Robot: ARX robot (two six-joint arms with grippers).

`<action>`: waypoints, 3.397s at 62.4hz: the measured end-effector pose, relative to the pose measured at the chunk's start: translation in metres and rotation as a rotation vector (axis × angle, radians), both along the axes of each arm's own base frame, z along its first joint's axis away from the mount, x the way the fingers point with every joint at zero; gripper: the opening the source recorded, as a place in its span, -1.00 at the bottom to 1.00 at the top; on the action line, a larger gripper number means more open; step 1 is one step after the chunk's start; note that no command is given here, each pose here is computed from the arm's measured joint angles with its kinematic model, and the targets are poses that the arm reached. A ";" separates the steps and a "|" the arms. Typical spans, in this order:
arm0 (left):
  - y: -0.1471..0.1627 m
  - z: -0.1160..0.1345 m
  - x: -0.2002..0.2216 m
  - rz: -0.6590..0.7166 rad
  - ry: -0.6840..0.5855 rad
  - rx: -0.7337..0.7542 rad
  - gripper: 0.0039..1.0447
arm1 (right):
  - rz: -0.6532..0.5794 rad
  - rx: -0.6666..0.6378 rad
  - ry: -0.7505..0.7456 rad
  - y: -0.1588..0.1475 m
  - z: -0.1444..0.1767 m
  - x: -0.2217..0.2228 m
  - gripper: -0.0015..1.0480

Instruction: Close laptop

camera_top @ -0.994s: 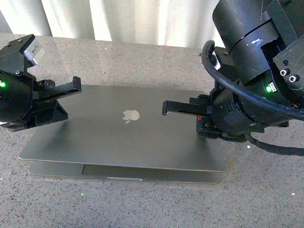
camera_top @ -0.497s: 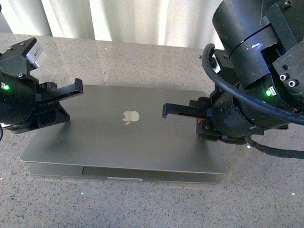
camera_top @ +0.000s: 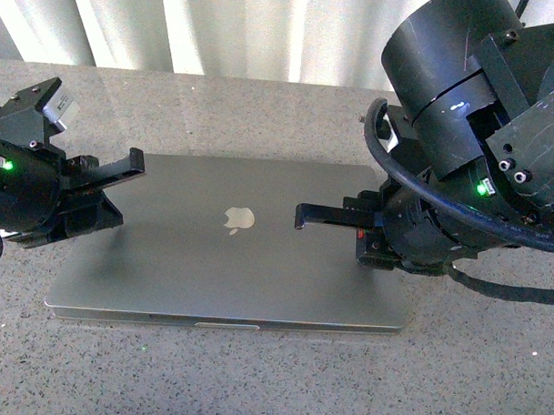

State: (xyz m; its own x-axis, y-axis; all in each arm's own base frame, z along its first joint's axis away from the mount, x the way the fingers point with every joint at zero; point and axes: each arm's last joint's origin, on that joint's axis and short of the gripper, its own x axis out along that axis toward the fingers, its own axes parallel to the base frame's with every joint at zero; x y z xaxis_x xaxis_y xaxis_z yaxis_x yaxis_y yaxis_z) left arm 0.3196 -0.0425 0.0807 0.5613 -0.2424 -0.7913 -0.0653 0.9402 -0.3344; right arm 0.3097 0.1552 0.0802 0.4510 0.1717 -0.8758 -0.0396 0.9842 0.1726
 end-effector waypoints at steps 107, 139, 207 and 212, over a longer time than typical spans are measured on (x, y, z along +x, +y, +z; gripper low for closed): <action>0.052 0.113 -0.015 0.323 -0.622 0.098 0.37 | 0.072 -0.494 -0.800 -0.055 0.119 -0.015 0.26; 0.042 0.095 -0.105 0.112 -0.962 0.332 -0.94 | -0.108 -0.145 -1.086 -0.123 0.098 -0.102 -0.98; 0.043 0.091 -0.192 0.114 -0.990 0.338 -0.94 | -0.126 -0.142 -1.116 -0.155 0.092 -0.184 -0.98; 0.043 0.092 -0.195 0.114 -0.992 0.338 -0.94 | -0.126 -0.141 -1.118 -0.155 0.093 -0.187 -0.98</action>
